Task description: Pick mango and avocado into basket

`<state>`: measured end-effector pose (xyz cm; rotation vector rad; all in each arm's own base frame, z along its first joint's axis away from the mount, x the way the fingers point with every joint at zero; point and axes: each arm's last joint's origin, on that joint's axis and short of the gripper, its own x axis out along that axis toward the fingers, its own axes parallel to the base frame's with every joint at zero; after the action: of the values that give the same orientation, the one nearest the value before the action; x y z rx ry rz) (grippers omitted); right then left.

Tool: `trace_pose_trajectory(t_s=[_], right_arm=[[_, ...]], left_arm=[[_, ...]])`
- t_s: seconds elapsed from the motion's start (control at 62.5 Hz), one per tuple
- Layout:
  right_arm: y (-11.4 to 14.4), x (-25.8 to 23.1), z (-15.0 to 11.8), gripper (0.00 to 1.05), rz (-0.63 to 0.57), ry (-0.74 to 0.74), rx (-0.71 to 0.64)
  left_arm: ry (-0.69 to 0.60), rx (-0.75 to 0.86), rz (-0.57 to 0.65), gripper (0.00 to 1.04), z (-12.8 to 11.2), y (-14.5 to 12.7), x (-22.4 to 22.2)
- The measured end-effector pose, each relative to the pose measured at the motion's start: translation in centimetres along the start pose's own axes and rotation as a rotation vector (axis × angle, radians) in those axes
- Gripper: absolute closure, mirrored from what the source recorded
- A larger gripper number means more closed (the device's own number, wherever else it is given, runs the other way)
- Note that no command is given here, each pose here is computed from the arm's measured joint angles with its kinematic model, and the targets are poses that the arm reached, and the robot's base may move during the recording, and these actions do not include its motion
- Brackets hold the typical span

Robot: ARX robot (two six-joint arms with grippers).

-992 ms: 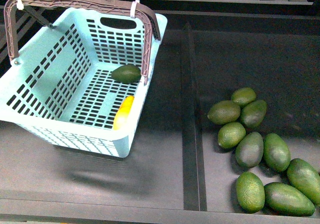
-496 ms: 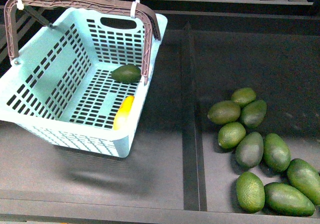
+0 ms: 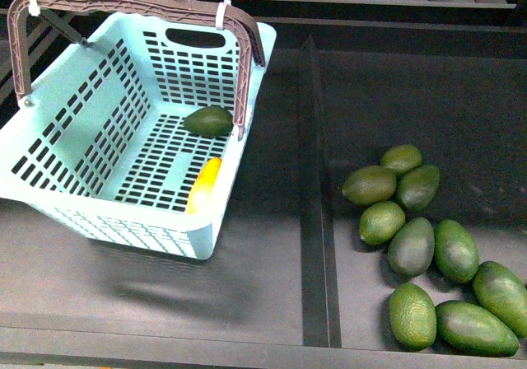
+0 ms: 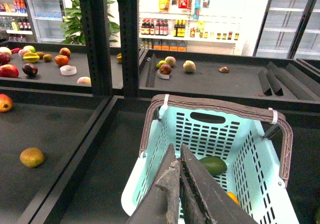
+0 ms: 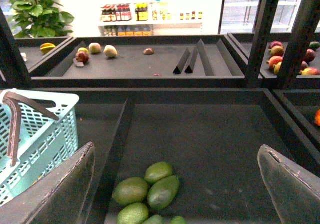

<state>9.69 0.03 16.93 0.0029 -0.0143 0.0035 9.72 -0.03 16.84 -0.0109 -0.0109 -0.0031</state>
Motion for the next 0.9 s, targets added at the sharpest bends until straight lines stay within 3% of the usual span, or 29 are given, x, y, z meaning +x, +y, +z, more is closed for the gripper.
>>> trace_pose_trajectory(t_s=[0.56,0.896], right_arm=[[0.0,0.0,0.0,0.09,0.0,0.0,0.0],[0.0,0.0,0.0,0.09,0.0,0.0,0.0]], left_arm=[[0.0,0.0,0.0,1.02,0.0,0.0,0.0],[0.001,0.0,0.0,0.3,-0.01,0.0,0.0]])
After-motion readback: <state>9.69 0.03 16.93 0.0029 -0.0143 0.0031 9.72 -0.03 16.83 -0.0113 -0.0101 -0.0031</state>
